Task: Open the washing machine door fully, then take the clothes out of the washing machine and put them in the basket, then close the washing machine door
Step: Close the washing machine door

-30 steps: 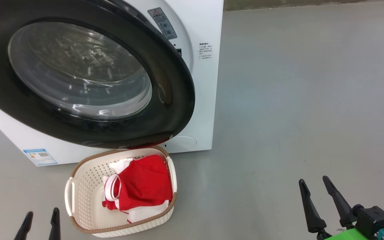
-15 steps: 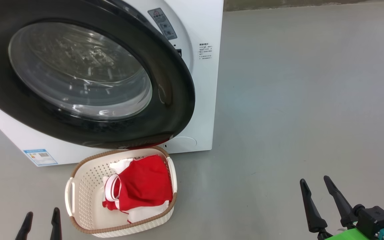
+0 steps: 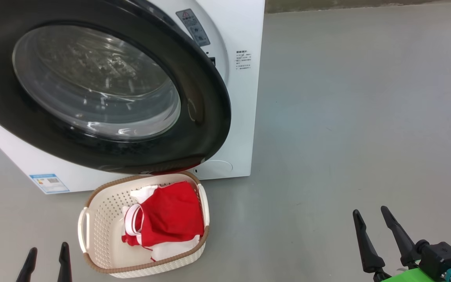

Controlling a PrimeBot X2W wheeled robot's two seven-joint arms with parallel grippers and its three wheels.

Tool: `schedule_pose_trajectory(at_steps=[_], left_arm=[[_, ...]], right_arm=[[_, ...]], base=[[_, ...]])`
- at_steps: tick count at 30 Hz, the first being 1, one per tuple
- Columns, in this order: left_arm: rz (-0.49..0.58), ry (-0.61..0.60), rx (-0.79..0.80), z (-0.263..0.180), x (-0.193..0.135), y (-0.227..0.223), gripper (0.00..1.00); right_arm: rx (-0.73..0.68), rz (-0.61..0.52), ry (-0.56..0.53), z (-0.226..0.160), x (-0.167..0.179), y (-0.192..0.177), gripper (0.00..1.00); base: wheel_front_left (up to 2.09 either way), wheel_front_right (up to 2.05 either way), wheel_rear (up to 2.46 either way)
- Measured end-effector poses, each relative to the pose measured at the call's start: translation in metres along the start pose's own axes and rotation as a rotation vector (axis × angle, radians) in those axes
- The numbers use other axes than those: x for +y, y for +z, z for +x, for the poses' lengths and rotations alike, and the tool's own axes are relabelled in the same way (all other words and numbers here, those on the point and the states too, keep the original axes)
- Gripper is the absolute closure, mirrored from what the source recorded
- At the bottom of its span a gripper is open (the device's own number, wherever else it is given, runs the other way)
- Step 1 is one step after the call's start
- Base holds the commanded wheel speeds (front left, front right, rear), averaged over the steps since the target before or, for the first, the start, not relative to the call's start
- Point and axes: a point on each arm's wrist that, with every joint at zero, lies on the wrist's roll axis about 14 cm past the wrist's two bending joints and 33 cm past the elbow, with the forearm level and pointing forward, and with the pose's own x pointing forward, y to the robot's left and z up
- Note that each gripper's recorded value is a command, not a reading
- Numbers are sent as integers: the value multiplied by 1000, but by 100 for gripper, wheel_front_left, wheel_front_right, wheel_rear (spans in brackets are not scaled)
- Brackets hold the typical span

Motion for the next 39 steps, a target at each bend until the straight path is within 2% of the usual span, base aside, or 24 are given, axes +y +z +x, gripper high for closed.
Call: schedule_pose_trajectory(at_steps=[3, 4, 5, 6, 7, 13, 26, 39], left_arm=[[-5, 7, -4, -1, 1, 1, 0], [-6, 9, -5, -1, 1, 1, 0], [-7, 11, -6, -1, 2, 1, 0], [-8, 14, -7, -2, 2, 1, 0], [-8, 16, -7, -2, 3, 1, 0], [-16, 33, -8, -6, 6, 1, 0], [-34, 72, -21, -10, 13, 4, 0], [-53, 109, -7, 13, 24, -1, 0]], right_arm=[[2, 1, 3, 1, 1, -1, 0], [3, 1, 6, 2, 2, -1, 13], [4, 1, 9, 3, 3, -2, 56], [6, 2, 12, 4, 4, -2, 93], [9, 2, 17, 5, 5, -3, 100], [26, 15, 77, 15, 25, -10, 100], [4, 44, 320, 74, 107, -9, 100], [4, 94, 411, 145, 153, -24, 100]], base=[[0, 0, 0], [0, 0, 0], [0, 0, 0], [0, 0, 0], [0, 0, 0], [0, 0, 0], [0, 0, 0], [0, 0, 0]])
